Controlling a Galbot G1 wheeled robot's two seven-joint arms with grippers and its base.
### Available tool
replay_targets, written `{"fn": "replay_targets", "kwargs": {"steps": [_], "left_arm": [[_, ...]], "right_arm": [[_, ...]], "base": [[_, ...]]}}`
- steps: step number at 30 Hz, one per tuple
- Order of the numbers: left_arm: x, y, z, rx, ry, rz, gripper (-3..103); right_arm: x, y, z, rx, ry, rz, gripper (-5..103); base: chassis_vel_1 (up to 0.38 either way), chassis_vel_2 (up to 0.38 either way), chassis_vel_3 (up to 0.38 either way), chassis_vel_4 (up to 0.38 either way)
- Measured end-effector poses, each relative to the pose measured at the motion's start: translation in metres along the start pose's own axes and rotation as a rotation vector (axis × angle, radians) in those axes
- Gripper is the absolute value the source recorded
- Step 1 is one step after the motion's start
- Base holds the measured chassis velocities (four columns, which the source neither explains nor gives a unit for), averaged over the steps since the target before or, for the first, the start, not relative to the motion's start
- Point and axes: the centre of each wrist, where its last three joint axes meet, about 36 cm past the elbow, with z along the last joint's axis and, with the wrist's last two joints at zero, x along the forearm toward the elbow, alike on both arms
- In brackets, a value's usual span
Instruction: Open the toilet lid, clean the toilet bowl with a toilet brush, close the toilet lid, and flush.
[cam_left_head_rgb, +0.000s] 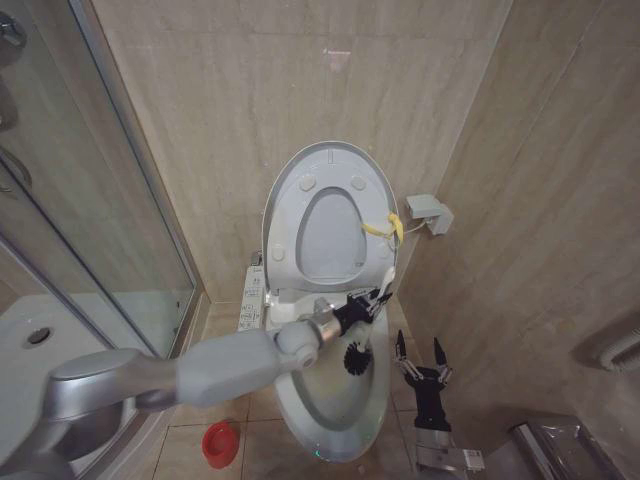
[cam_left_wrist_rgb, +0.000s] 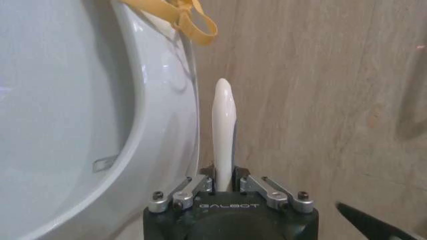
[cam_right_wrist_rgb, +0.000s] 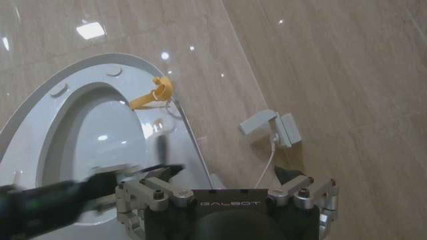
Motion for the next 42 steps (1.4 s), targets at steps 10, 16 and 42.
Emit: {"fn": "replay_targets", "kwargs": {"steps": [10, 16, 42], "left_arm": [[0.089, 0.003, -0.063, 0.013, 0.021, -0.099, 18], [0.136, -0.007, -0.097, 0.021, -0.001, -0.118, 18], [0.294, -0.054, -0.14, -0.23, 0.153, -0.531, 18]], "right_arm": [[-0.003, 0.001, 0.006, -0.006, 0.011, 0.003, 100], [-0.002, 0.008, 0.008, -0.007, 0.017, -0.013, 100], [0.006, 0.028, 0.009, 0.016, 0.022, -0.075, 100]], "base": [[0.0, 0.0, 0.0, 0.0], [0.0, 0.0, 0.0, 0.0], [0.0, 0.0, 0.0, 0.0]]}}
